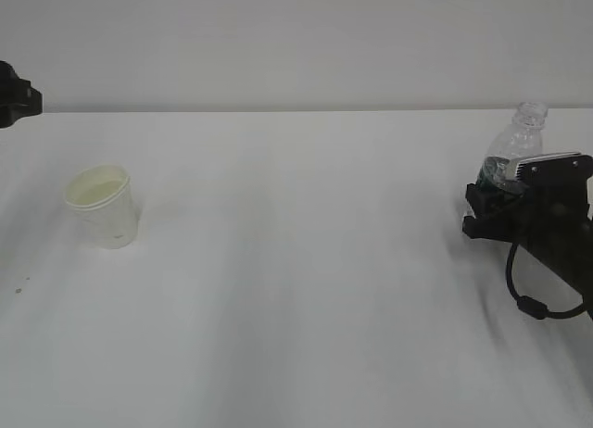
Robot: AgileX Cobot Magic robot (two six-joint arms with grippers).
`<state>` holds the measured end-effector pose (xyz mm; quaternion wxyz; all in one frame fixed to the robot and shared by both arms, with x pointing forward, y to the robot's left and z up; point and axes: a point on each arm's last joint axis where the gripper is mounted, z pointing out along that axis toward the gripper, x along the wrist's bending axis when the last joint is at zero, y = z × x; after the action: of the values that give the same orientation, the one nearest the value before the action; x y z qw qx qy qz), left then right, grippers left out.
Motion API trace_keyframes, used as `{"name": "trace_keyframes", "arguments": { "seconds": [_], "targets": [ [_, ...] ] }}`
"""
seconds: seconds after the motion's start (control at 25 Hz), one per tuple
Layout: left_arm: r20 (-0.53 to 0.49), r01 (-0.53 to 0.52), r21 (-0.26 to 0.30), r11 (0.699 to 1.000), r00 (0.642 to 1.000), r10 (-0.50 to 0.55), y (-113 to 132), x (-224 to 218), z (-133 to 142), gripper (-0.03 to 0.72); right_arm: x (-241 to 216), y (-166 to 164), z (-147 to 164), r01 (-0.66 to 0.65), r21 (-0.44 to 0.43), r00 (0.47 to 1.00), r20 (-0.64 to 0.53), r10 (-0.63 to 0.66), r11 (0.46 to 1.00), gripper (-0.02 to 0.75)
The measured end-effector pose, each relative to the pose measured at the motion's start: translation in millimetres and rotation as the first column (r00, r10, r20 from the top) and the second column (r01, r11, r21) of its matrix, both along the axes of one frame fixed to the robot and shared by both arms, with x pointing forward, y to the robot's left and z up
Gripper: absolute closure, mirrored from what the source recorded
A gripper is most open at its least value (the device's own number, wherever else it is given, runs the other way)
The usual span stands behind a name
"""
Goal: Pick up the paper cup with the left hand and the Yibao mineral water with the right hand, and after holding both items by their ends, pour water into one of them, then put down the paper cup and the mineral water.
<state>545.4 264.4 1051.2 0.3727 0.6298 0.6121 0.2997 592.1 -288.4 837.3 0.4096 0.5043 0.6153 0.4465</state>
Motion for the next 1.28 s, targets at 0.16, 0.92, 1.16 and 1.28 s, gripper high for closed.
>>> {"name": "trace_keyframes", "arguments": {
  "seconds": [0.16, 0.92, 1.16, 1.28],
  "targets": [
    [-0.002, 0.0, 0.0, 1.0, 1.0, 0.0, 0.0, -0.1, -0.2, 0.232, 0.1, 0.0, 0.5, 0.0, 0.001, 1.0, 0.005, 0.0, 1.0, 0.335],
    [-0.008, 0.0, 0.001, 1.0, 1.0, 0.0, 0.0, -0.4, -0.6, 0.232, 0.2, 0.1, 0.9, -0.001, 0.0, 1.0, 0.01, 0.001, 1.0, 0.216],
    [-0.01, 0.0, 0.001, 1.0, 1.0, 0.0, 0.0, -0.5, -0.7, 0.232, 0.2, 0.1, 0.9, -0.001, 0.0, 1.0, 0.01, 0.001, 1.0, 0.198],
    [-0.01, 0.0, 0.001, 1.0, 1.0, 0.0, 0.0, -0.5, -0.7, 0.232, 0.3, 0.1, 1.0, -0.001, 0.0, 1.0, 0.011, 0.001, 1.0, 0.197]
  ]
}}
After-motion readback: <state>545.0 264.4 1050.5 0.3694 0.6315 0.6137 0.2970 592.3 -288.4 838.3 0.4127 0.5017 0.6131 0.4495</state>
